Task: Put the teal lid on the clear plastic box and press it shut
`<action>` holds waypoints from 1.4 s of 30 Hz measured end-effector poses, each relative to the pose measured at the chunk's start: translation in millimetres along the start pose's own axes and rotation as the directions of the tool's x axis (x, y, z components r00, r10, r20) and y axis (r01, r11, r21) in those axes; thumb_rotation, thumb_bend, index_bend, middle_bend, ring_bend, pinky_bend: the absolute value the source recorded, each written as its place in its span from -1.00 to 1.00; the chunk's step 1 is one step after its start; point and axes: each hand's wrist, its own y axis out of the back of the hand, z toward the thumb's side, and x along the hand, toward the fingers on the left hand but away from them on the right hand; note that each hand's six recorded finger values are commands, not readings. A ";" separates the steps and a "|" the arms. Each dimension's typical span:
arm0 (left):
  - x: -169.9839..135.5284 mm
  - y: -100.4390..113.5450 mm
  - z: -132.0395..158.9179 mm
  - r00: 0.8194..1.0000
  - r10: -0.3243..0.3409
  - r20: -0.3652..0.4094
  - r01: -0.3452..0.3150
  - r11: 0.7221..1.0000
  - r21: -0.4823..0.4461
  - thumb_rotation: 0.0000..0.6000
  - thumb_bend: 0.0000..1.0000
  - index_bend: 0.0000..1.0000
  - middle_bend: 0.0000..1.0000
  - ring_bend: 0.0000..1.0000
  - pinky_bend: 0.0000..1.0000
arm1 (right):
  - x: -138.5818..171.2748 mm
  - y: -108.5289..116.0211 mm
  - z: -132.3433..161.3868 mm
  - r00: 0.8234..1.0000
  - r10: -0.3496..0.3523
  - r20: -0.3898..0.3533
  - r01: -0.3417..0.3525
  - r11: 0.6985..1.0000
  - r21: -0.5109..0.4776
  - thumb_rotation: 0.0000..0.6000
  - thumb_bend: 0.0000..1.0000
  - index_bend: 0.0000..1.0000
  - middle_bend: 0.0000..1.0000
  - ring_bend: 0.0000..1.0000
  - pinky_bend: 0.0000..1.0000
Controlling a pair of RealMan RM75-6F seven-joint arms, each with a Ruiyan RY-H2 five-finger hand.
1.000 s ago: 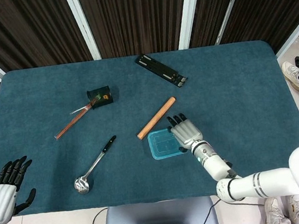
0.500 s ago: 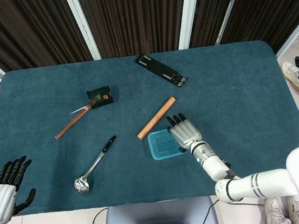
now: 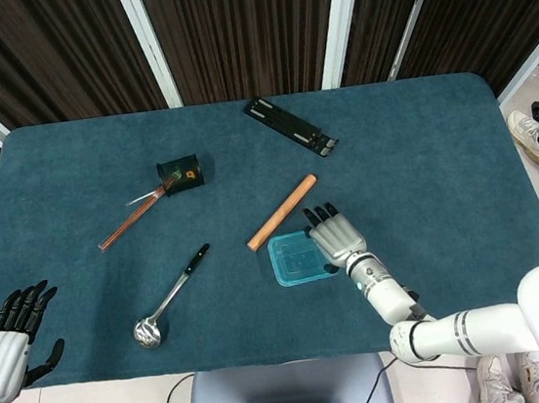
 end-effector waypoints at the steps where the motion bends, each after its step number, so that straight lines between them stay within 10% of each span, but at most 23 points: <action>1: 0.0 0.1 -0.1 1.000 0.001 0.000 -0.001 1.000 0.000 1.00 -0.19 -1.00 -1.00 -1.00 -0.98 | 0.4 1.2 -0.4 1.000 -0.003 -0.001 0.003 1.000 -0.004 1.00 -0.58 -0.13 -1.00 -1.00 -1.00; 42: 5.1 -2.8 -2.2 1.000 -0.009 -0.011 0.009 1.000 0.009 1.00 -0.19 -1.00 -1.00 -1.00 -0.98 | -12.7 44.6 66.3 0.998 -0.034 -0.057 0.035 0.999 0.025 1.00 -0.58 -0.11 -1.00 -1.00 -1.00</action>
